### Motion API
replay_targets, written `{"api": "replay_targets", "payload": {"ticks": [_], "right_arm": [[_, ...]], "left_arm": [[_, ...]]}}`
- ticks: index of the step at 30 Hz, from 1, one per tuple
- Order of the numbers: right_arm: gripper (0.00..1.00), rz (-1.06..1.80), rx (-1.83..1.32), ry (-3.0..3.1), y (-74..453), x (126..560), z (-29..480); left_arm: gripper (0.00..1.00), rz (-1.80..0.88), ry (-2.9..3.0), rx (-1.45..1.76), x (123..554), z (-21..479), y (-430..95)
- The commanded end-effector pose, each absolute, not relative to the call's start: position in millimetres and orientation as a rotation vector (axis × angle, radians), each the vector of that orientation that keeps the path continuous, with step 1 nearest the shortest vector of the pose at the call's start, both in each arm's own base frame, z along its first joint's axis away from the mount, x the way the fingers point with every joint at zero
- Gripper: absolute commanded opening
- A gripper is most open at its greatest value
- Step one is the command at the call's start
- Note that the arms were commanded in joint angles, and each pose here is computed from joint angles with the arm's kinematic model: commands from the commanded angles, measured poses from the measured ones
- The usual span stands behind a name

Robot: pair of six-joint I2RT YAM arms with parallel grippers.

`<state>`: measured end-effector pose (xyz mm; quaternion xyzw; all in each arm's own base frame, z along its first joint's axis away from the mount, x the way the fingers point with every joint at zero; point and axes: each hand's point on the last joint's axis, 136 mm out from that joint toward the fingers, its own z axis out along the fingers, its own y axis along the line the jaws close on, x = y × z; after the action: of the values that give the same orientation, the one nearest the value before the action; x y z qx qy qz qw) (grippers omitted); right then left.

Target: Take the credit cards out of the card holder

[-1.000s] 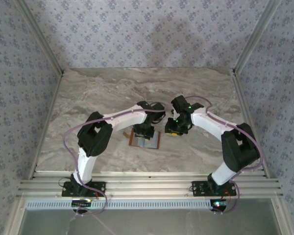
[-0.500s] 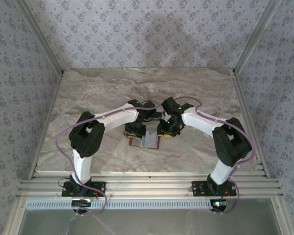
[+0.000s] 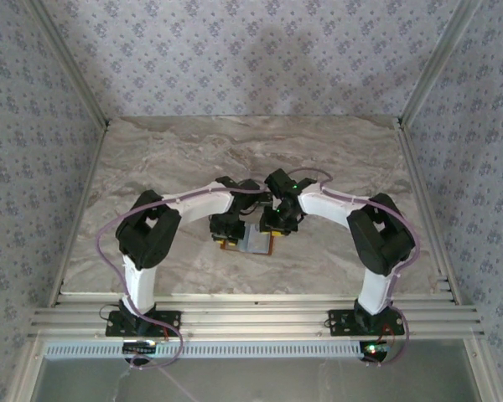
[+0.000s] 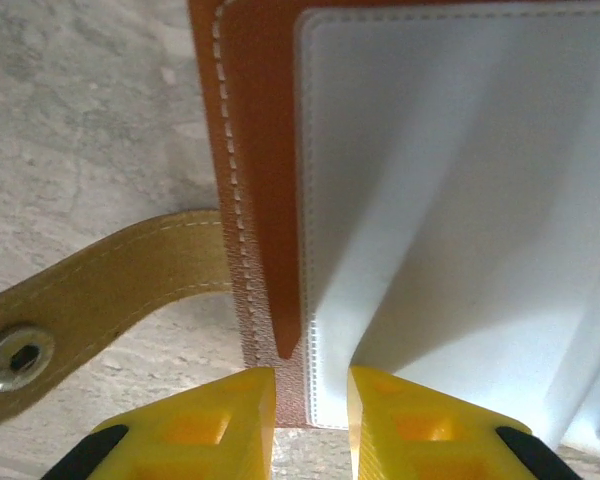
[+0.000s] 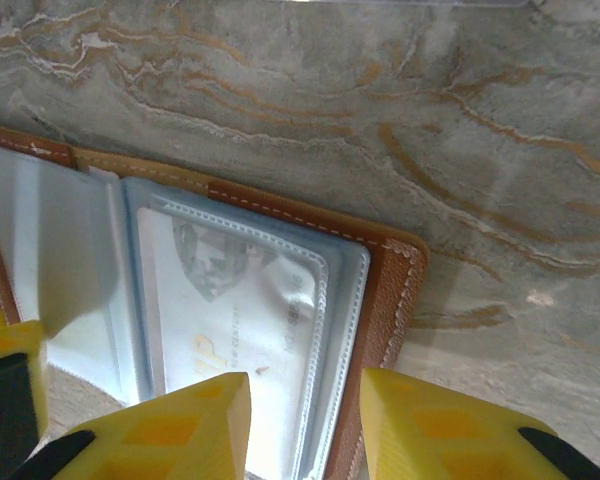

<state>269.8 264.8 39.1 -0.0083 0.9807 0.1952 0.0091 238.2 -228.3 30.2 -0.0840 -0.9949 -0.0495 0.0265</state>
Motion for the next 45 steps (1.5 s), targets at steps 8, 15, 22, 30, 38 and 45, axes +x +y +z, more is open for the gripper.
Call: {"api": "replay_targets", "payload": {"ticks": [8, 15, 22, 30, 38, 45], "right_arm": [[0.33, 0.605, -0.011, 3.090, 272.5, 267.5, 26.0], [0.30, 0.551, -0.008, 3.123, 261.3, 261.0, 11.9], [0.29, 0.531, 0.014, 3.130, 247.1, 258.3, 10.2], [0.29, 0.526, 0.023, 3.126, 237.9, 261.1, 12.2], [0.28, 0.526, 0.050, 3.112, 230.2, 264.1, 21.4], [0.29, 0.573, 0.040, 3.076, 233.6, 266.4, 36.0]], "left_arm": [[0.26, 0.089, -3.177, -0.202, 251.2, 74.4, -247.7], [0.22, 0.445, -3.138, -0.150, 255.0, 80.4, -288.8], [0.18, 0.607, -3.069, -0.104, 259.2, 63.9, -313.7], [0.09, 0.447, -3.063, -0.019, 264.2, 25.5, -287.5], [0.08, 0.542, -2.997, 0.009, 254.2, 8.8, -292.8], [0.08, 0.570, -3.006, 0.003, 251.9, 16.1, -295.8]]}}
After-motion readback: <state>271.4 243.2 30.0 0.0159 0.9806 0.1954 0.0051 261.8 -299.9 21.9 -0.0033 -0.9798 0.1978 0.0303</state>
